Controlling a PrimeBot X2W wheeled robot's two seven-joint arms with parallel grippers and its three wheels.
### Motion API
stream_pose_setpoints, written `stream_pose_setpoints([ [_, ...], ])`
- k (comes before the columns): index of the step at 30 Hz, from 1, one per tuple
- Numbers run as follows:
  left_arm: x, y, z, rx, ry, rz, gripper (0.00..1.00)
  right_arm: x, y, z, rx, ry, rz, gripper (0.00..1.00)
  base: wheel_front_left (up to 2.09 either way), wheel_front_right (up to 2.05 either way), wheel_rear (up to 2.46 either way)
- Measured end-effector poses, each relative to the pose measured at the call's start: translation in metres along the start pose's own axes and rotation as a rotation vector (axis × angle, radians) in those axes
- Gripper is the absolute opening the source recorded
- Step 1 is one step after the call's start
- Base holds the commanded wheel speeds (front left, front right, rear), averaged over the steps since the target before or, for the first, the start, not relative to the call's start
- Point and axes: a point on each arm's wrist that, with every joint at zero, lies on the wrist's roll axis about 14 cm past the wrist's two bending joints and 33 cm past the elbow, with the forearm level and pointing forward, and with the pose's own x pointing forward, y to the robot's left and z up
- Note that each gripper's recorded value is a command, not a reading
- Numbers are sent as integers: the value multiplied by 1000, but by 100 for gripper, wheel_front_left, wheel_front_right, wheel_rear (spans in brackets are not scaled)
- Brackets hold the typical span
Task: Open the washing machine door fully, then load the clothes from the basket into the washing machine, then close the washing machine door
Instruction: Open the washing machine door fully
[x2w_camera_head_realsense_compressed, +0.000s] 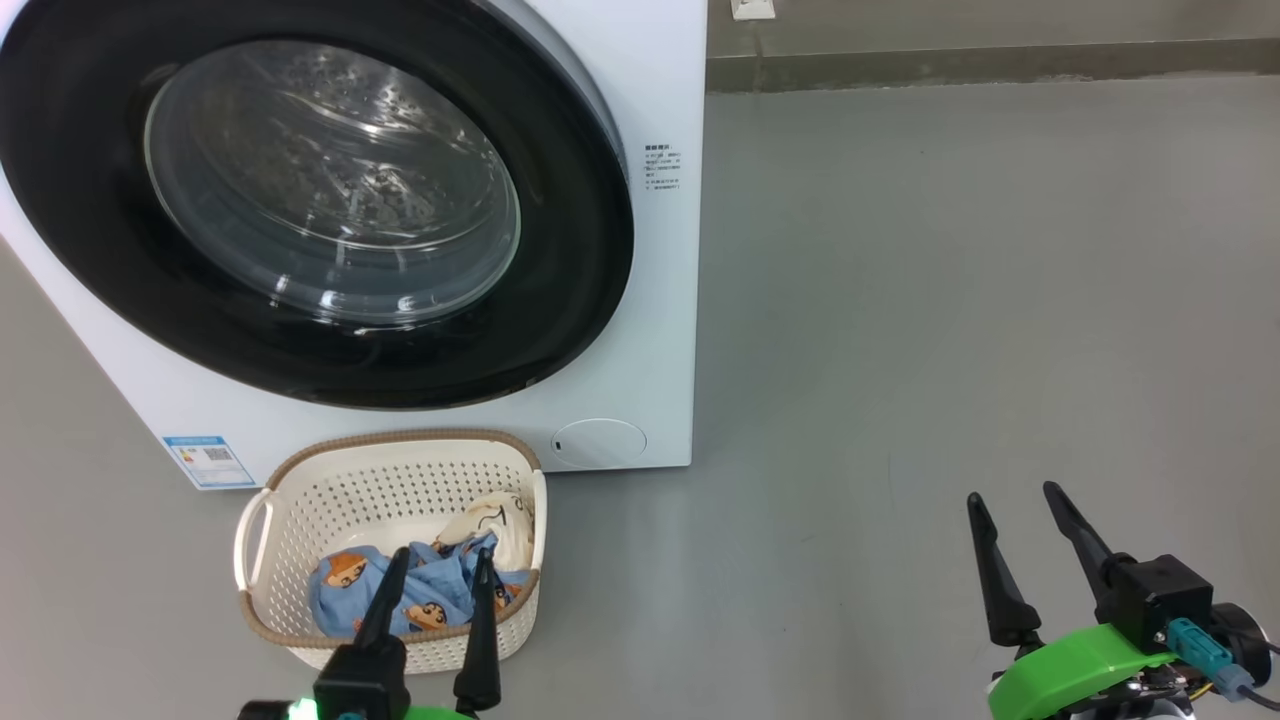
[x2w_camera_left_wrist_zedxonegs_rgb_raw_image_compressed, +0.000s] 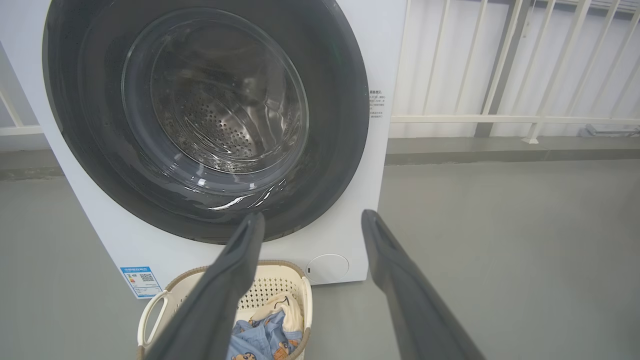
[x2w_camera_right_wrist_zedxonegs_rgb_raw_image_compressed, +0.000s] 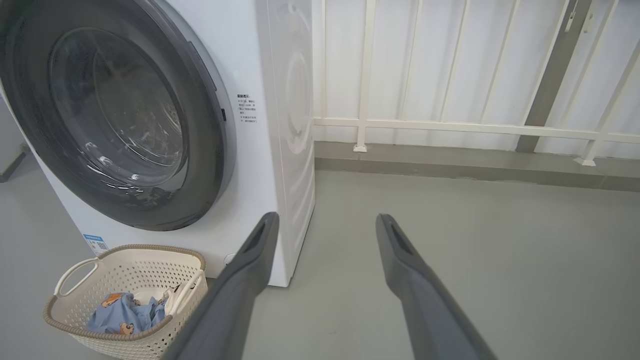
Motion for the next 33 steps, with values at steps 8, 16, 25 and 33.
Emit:
stream_pose_setpoints([
  [8, 0, -1, 1, 0, -3, -2, 100, 0, 5, 1, 1, -5, 13, 100, 0, 0, 0],
  [16, 0, 0, 1, 0, -3, -1, 100, 0, 5, 1, 5, -5, 15, 100, 0, 0, 0],
  [25, 0, 0, -1, 1, 3, 0, 100, 1, 7, 3, 7, -15, 19, 100, 0, 0, 0],
  [33, 0, 2, -3, 3, 9, 10, 100, 2, 14, 3, 23, -17, 39, 0, 0, 0, 0],
])
